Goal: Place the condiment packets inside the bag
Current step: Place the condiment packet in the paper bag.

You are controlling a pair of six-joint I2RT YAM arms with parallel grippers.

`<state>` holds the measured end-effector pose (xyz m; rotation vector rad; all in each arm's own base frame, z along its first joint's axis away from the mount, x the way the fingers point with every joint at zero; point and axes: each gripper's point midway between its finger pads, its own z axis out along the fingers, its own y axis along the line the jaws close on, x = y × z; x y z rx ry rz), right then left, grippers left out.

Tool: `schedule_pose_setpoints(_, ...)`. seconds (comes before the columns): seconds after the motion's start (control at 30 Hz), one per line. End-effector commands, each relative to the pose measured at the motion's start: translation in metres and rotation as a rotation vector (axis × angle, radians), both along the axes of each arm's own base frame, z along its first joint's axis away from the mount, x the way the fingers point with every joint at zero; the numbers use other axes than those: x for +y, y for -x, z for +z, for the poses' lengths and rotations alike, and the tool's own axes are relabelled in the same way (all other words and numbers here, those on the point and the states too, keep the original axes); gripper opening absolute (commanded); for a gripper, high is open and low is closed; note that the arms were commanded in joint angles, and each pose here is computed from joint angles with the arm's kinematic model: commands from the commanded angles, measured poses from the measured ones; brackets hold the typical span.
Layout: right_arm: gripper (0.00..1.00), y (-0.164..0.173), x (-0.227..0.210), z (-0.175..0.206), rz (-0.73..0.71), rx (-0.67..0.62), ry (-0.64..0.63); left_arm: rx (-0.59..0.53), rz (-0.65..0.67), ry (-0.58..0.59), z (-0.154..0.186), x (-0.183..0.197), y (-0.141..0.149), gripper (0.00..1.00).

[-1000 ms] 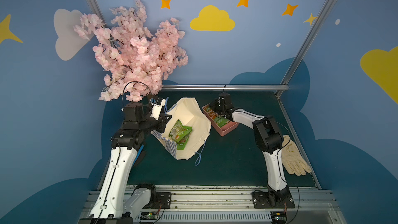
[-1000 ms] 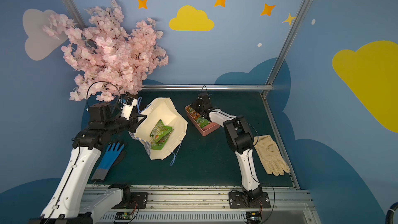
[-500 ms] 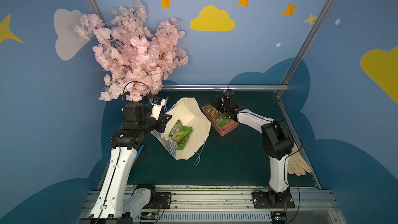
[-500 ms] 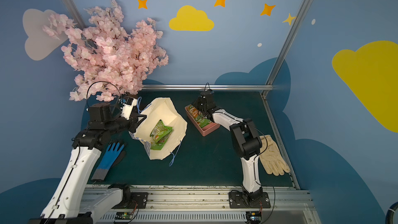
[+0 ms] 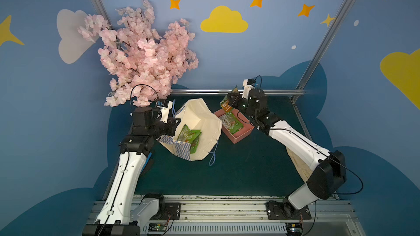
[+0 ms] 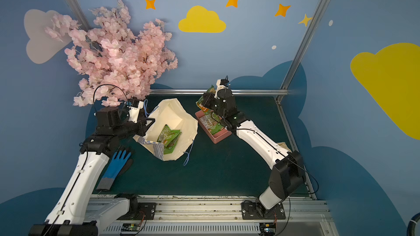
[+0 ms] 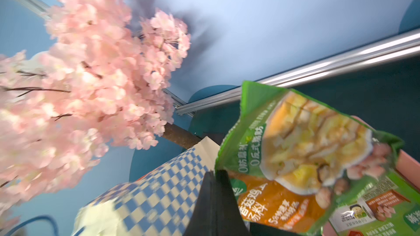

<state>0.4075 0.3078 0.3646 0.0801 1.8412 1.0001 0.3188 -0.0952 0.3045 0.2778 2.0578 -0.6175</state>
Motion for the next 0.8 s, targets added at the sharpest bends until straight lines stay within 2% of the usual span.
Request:
schedule_pose_setpoints(0.0,0.0,0.023,-0.007,0.034,0.0,-0.096,0.082,-0.031,0.012,0.042,0.017,-0.007,-0.008,0.03)
schedule_pose_setpoints(0.13,0.0,0.059,0.009,0.068,0.082,-0.18,0.105,-0.038,-0.01,0.044,0.018,-0.019,-0.008,0.03)
schedule_pose_setpoints(0.23,0.0,0.081,0.026,0.077,0.142,-0.205,0.119,-0.042,-0.021,0.05,0.019,-0.025,-0.008,0.03)
schedule_pose_setpoints(0.4,0.0,0.112,0.059,0.079,0.22,-0.248,0.086,-0.041,-0.026,0.064,0.02,-0.029,-0.009,0.03)
schedule_pose_setpoints(0.53,0.0,0.133,0.082,0.073,0.277,-0.273,0.132,-0.042,-0.027,0.06,0.02,-0.029,-0.009,0.03)
schedule_pose_setpoints(0.77,0.0,0.166,0.096,0.082,0.329,-0.358,0.185,-0.033,-0.015,0.037,0.008,-0.027,-0.012,0.03)
